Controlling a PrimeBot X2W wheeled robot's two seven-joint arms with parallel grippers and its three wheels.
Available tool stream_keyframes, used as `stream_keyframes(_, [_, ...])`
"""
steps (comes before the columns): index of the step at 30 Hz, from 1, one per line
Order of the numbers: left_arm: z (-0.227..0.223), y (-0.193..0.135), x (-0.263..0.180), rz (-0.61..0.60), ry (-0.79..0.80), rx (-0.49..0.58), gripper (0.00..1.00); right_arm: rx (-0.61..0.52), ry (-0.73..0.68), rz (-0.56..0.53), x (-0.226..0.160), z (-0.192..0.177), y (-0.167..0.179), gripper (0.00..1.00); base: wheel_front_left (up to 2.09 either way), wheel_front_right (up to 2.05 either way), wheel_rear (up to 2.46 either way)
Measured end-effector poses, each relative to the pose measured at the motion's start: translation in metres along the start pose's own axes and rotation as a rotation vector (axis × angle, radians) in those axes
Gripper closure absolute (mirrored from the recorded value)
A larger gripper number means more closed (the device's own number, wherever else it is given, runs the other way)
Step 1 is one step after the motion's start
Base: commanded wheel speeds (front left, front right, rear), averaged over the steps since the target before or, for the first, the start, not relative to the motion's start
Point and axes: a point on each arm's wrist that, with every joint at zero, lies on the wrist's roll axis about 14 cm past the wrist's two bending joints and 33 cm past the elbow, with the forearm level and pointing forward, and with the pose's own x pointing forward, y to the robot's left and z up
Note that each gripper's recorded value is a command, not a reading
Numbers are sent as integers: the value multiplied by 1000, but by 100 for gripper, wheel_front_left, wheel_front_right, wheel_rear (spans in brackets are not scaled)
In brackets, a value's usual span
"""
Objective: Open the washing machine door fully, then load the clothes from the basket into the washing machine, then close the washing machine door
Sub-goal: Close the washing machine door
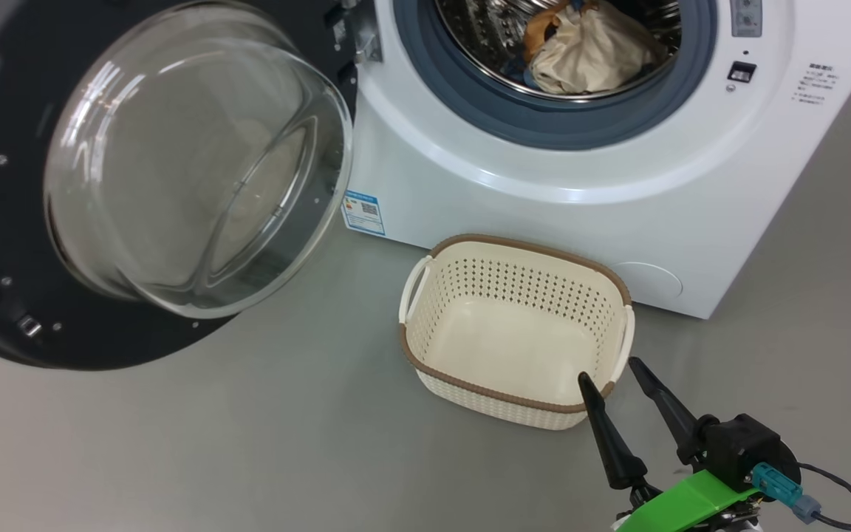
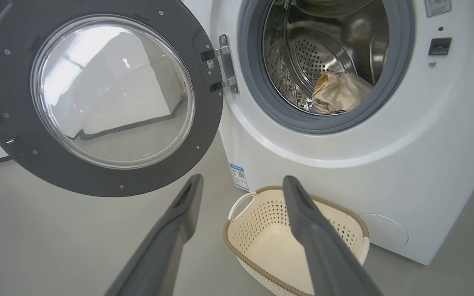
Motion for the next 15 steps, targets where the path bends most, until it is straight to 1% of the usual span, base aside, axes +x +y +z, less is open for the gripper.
stream_keyframes(2, [-4,2,12,27,17,-68,100,0,0,-15,-1,0,-6,0,0,0,0])
stream_keyframes(4, [-6,6,19,53,22,-74,100,0,9,-25,-3,-2,-10,0,0,0,0])
stream_keyframes(8, [-17,12,30,88,63,-53,100,-2,17,-43,-5,-4,-19,0,0,0,0])
stream_keyframes(11, [-27,22,35,135,98,1,100,-9,14,-51,-3,-2,-24,0,0,0,0])
stream_keyframes(15, [-39,36,38,179,132,39,100,-9,13,-68,-3,-2,-31,0,0,0,0])
